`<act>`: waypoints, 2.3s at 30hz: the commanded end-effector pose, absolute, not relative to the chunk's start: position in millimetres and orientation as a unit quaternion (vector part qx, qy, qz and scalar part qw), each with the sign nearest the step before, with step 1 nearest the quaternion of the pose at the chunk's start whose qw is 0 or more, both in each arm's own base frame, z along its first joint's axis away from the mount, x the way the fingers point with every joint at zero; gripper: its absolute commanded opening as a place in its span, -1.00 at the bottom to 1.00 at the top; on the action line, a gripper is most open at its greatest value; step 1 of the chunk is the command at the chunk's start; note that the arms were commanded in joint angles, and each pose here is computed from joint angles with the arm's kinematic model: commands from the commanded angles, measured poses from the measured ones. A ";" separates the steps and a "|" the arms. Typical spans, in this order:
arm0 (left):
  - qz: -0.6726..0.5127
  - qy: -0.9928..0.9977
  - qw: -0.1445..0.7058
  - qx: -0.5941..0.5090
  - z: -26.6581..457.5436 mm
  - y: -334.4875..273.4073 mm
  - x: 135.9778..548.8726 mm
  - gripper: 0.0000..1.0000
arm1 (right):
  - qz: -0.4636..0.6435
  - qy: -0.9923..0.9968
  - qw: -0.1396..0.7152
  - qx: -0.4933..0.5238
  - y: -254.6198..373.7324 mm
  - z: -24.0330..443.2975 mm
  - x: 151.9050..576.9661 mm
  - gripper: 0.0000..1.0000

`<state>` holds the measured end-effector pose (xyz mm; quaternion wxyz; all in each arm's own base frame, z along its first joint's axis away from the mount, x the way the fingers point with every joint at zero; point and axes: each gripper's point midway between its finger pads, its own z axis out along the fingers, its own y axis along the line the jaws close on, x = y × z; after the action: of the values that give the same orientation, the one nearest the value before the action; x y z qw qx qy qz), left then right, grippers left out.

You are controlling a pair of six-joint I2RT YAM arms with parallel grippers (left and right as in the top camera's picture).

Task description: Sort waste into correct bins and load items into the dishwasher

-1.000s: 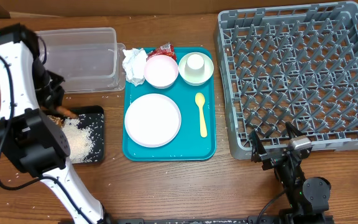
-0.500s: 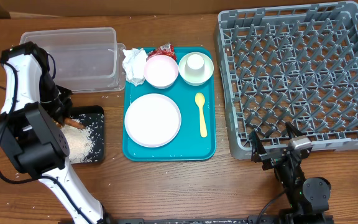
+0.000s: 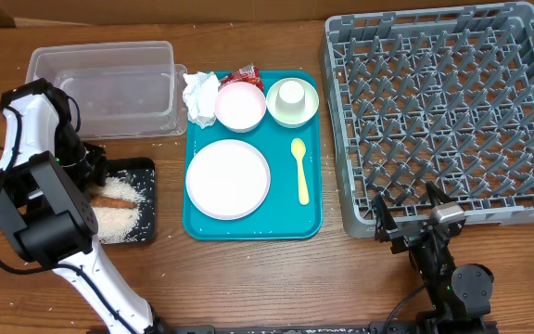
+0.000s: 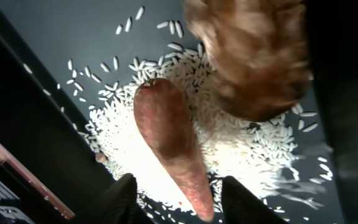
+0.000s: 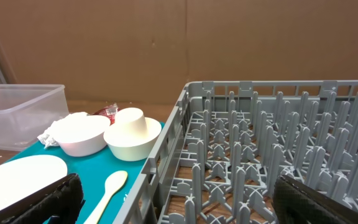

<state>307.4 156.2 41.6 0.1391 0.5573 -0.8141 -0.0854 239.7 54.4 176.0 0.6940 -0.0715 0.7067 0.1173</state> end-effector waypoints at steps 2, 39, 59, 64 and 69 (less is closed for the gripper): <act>-0.100 -0.812 0.133 0.559 48.3 160.1 303.0 -0.02 | 0.114 0.707 0.694 -0.072 53.9 173.2 240.0 1.00; 0.129 -0.952 -0.271 -0.058 225.9 -150.6 423.7 1.00 | 0.114 0.707 0.694 -0.073 53.9 173.2 240.0 1.00; 0.191 -0.906 -0.239 -0.294 175.5 -242.2 416.8 1.00 | 0.114 0.707 0.694 -0.073 53.9 173.2 240.0 1.00; 0.152 -0.894 -0.263 -0.330 176.4 -245.7 422.8 1.00 | 0.114 0.707 0.694 -0.073 53.9 173.2 240.0 1.00; 0.123 -0.903 -0.320 -0.258 190.0 -239.2 453.4 1.00 | 0.114 0.707 0.694 -0.072 53.9 173.2 240.0 1.00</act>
<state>440.0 -247.4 183.6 -0.2960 -0.2884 -0.8985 0.1479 239.7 54.4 176.1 0.6942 -0.0717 0.7066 0.1172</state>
